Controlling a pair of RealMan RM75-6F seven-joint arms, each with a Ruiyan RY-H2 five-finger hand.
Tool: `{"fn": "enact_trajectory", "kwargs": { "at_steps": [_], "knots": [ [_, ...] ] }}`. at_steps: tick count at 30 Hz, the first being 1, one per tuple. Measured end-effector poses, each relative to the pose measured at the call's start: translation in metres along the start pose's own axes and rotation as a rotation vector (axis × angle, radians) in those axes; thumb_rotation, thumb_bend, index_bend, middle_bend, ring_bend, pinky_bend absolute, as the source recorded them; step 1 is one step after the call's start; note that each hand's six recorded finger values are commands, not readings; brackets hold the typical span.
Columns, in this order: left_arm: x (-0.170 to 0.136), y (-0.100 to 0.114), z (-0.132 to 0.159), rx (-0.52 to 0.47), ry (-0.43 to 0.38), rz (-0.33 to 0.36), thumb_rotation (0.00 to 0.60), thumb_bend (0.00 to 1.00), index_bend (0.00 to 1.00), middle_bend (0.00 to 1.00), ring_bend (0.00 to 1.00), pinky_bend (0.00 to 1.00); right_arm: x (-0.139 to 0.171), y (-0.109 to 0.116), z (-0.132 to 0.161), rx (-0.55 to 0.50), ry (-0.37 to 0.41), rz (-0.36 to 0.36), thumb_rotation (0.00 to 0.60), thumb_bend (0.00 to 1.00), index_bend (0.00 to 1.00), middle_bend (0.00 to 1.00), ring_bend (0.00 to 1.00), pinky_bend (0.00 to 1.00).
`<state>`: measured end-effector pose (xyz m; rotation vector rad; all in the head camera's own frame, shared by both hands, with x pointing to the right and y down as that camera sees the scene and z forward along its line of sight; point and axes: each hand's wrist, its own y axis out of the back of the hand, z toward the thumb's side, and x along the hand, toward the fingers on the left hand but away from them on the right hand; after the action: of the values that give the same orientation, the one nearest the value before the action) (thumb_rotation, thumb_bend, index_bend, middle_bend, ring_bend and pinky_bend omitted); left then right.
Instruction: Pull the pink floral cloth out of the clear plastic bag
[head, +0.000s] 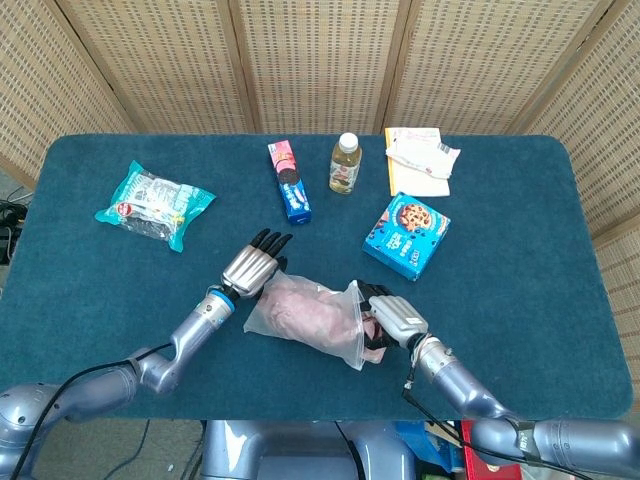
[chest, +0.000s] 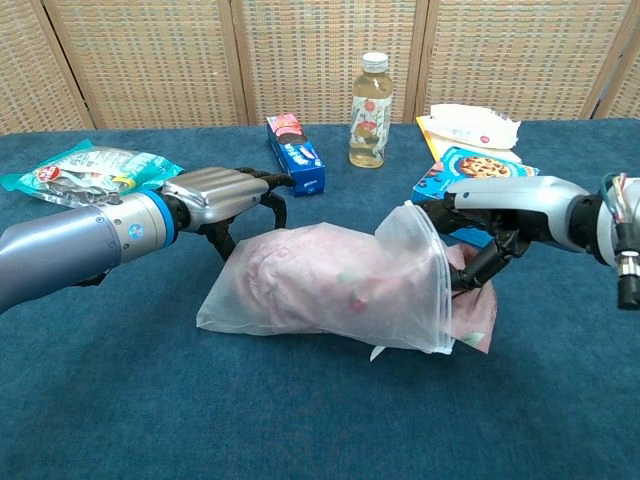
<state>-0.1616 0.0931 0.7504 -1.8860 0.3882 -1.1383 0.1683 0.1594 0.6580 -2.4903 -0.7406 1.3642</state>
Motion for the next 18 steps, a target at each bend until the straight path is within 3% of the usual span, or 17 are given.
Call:
{"fn": "enact_trajectory", "kwargs": {
  "at_steps": [8,18],
  "knots": [
    [-0.0011,-0.0011,-0.0003,-0.02,0.011,-0.002,0.6,0.53,0.47,0.0,0.0,0.0,0.0004,0.0007,0.0013,-0.001,-0.001,-0.002,0.6,0.89,0.71,0.0,0.0,0.0],
    [-0.0016,0.0011,0.0007,-0.036,0.015,0.013,0.6,0.56,0.61,0.0,0.0,0.0,0.0006,0.0016,0.0026,-0.002,-0.001,-0.004,0.6,0.88,0.71,0.0,0.0,0.0]
  ]
}}
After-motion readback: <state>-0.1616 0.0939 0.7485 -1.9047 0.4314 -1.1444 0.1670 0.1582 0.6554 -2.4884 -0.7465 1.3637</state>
